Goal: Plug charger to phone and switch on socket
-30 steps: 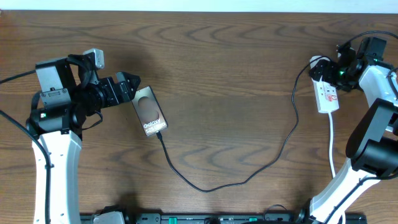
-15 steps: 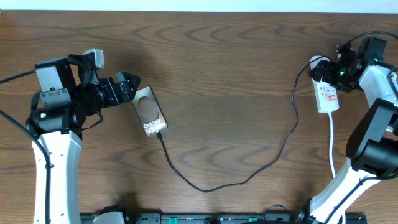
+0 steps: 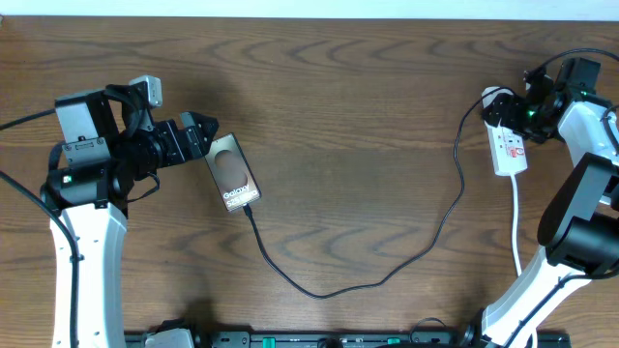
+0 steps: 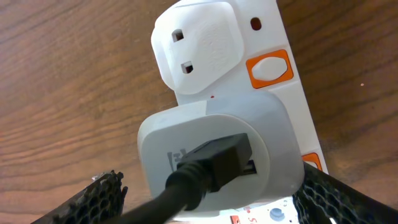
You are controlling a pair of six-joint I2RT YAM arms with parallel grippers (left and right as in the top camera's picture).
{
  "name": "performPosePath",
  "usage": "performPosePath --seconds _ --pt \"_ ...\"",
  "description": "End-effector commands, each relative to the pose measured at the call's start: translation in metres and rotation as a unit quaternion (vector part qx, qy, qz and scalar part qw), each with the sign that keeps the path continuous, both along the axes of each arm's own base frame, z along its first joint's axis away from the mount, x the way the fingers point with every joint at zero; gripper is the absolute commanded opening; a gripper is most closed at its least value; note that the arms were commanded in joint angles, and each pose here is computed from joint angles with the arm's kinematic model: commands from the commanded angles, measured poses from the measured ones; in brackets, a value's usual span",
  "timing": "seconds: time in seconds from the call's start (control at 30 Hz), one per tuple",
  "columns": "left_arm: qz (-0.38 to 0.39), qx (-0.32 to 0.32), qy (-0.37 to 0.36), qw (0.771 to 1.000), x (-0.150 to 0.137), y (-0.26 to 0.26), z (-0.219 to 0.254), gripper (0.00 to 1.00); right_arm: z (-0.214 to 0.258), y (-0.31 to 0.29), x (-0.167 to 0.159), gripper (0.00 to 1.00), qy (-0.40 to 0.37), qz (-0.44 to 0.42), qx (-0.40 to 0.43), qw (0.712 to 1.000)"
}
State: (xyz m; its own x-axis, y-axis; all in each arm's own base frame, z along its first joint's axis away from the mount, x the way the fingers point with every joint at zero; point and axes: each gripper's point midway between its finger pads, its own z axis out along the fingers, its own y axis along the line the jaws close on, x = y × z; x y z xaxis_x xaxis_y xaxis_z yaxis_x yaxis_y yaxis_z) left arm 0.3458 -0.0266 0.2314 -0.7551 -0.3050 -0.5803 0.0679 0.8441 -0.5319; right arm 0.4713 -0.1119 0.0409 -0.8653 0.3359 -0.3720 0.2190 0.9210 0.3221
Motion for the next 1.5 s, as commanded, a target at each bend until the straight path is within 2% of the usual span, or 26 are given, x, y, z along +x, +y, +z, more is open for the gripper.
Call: performPosePath --seconds 0.0,0.77,1.0,1.13,1.3,1.47 --pt "-0.006 -0.001 -0.005 1.0 0.0 -0.001 0.003 0.94 -0.017 0.056 -0.006 0.82 0.016 0.039 0.091 0.995" --pt "-0.006 -0.001 -0.005 1.0 0.0 -0.001 0.003 0.94 -0.017 0.062 -0.009 0.83 0.023 0.032 0.116 0.993" --pt "-0.006 -0.001 -0.005 1.0 0.0 -0.001 0.003 0.94 -0.014 0.068 -0.009 0.91 0.025 0.024 0.14 0.99" --pt "-0.006 -0.001 -0.005 1.0 0.0 -0.001 0.003 0.94 -0.014 0.069 -0.011 0.93 0.034 0.012 0.148 0.988" --pt "-0.006 -0.001 -0.005 1.0 0.0 -0.001 0.003 0.94 -0.018 0.06 -0.017 0.96 0.051 -0.004 0.123 0.991" --pt "-0.006 -0.001 -0.005 1.0 0.0 -0.001 0.003 0.94 -0.012 0.038 -0.026 0.96 0.068 -0.032 0.055 0.996"
